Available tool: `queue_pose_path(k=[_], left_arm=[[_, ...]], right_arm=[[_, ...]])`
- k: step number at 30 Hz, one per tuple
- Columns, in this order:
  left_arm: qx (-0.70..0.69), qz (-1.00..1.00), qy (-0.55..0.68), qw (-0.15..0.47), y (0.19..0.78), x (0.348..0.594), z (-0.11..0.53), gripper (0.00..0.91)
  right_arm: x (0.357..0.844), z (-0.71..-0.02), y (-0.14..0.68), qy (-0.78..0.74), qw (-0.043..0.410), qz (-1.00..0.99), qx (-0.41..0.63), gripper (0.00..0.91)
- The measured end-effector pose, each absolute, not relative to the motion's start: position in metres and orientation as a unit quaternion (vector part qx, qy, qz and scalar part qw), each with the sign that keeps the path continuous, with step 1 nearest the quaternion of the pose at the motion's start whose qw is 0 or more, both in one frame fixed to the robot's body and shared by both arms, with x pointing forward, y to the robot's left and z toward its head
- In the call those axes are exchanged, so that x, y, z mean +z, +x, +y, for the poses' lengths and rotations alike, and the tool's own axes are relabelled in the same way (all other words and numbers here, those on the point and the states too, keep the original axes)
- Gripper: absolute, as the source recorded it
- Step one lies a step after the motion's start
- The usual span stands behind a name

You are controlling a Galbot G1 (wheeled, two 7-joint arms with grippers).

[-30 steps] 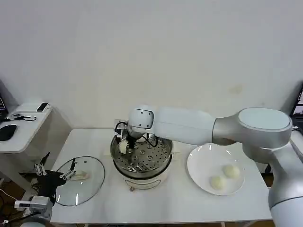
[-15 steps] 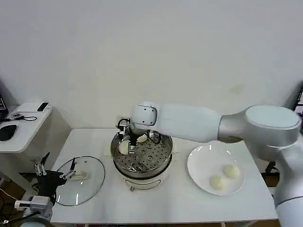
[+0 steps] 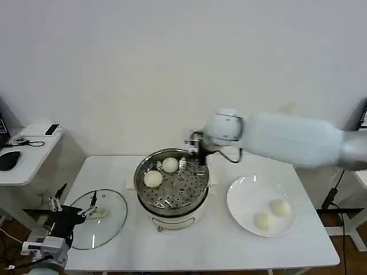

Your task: Take steamed baozi put them in steamer then cover it.

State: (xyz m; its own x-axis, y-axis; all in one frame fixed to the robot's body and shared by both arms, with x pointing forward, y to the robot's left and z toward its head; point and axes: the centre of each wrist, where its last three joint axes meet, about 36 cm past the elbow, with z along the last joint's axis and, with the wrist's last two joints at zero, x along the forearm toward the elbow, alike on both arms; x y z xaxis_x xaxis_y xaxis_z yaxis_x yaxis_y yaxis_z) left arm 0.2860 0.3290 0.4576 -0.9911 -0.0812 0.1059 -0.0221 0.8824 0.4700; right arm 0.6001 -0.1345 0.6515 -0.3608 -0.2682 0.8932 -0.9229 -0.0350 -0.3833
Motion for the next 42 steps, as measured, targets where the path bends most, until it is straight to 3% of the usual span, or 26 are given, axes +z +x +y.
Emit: queue_pose_path(k=[8,21,42], left_arm=[[-0.240,-0.968,0.018,0.065,0.287,0.454,0.325,0.907],[-0.235,-0.969,0.012,0.080,0.286,0.439,0.319,0.907],[-0.240,-0.965,0.021,0.102,0.279,0.425,0.319,0.907]], right_arm=[[0.646,-0.239,0.569,0.454,0.317,-0.627,0.547,0.907],[0.592,-0.355,0.503,0.436,0.349,-0.614,0.557,0.907],[0.509,-0.390,0.478,0.473,0.376,-0.566,0.561,0.907]])
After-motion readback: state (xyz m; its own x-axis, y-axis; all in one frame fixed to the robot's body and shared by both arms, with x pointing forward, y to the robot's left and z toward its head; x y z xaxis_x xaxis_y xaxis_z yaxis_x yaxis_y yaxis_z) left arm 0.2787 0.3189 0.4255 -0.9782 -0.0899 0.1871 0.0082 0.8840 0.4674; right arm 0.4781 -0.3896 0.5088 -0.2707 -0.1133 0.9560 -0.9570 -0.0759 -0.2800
